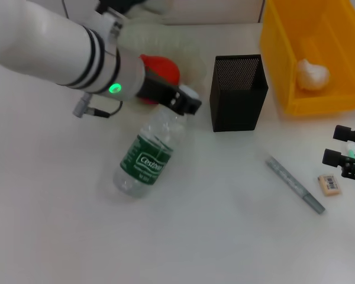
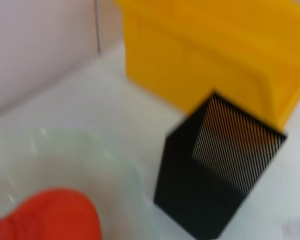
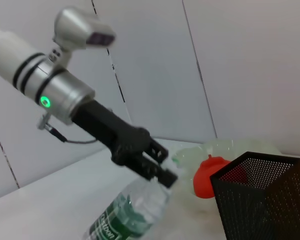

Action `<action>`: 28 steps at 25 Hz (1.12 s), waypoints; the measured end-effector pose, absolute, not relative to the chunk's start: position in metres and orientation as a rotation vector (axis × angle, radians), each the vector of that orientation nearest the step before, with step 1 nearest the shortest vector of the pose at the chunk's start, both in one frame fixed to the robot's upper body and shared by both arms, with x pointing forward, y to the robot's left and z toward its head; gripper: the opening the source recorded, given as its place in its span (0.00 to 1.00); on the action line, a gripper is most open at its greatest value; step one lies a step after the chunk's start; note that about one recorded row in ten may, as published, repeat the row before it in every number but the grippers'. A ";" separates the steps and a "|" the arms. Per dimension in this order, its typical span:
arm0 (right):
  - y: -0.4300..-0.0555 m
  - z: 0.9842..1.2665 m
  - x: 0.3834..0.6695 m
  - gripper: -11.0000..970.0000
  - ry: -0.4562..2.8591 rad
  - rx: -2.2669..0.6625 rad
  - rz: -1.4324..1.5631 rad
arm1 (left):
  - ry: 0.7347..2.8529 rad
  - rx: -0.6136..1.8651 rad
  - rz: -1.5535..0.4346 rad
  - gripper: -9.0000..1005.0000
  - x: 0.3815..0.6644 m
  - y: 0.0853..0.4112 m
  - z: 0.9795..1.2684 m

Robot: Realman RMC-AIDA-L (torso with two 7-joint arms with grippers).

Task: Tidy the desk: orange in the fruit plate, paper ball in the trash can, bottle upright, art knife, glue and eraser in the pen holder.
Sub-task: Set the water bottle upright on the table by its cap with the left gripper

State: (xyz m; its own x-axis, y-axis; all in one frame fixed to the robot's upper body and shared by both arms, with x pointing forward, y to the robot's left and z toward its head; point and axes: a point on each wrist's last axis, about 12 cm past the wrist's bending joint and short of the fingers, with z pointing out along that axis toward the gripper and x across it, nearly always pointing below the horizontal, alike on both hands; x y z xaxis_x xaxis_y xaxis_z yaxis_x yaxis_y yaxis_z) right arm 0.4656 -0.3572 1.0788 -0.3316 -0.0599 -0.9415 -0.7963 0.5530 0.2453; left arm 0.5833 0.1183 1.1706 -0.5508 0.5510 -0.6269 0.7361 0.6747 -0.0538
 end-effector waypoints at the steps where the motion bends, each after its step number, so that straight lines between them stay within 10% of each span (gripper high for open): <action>1: -0.357 1.079 0.466 0.70 1.761 -0.712 0.896 | 2.306 0.989 -0.419 0.45 0.583 0.118 1.171; 28: -0.340 1.076 0.480 0.70 1.737 -0.677 0.968 | 1.848 0.738 -0.722 0.45 0.535 0.209 1.175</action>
